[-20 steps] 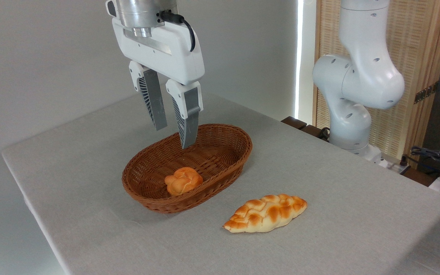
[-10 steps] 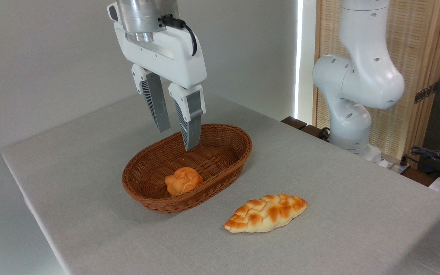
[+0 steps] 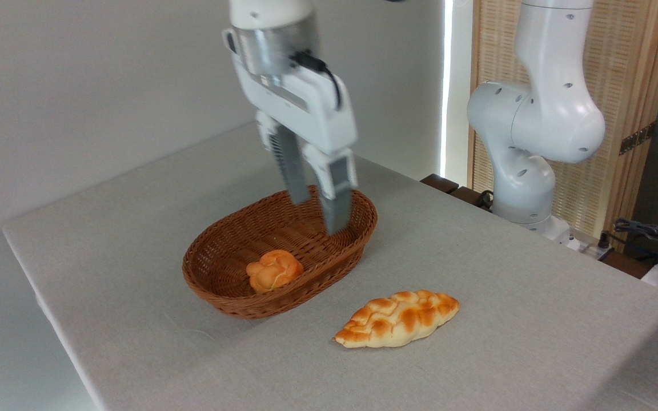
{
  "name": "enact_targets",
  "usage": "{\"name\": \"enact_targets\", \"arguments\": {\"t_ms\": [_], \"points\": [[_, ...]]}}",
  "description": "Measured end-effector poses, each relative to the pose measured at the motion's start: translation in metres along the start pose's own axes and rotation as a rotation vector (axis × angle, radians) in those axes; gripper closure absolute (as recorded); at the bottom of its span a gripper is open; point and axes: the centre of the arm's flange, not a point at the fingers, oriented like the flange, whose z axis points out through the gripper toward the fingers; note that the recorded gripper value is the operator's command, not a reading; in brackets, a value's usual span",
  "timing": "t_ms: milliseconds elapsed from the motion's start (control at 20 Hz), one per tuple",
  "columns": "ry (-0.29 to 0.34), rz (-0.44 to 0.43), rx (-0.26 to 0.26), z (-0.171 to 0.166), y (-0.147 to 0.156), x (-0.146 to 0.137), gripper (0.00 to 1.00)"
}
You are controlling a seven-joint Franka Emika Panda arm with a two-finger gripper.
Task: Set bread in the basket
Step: 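Move the gripper over the braided bread and lower onto it, then close the gripper on the middle of the braided bread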
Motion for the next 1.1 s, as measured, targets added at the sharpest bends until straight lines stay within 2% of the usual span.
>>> {"name": "enact_targets", "arguments": {"t_ms": [200,300,450,500,700,850,1100], "points": [[-0.026,0.027,-0.058,0.041,-0.003,-0.053,0.00],[-0.022,0.044,-0.062,0.063,-0.004,-0.069,0.00],[-0.050,0.083,0.002,0.097,-0.011,-0.072,0.00],[-0.065,0.106,0.009,0.109,-0.012,-0.072,0.00],[-0.082,0.167,-0.002,0.136,-0.011,-0.075,0.00],[-0.078,0.179,0.002,0.155,-0.011,-0.076,0.00],[-0.084,0.186,-0.006,0.163,-0.012,-0.075,0.01]]}}
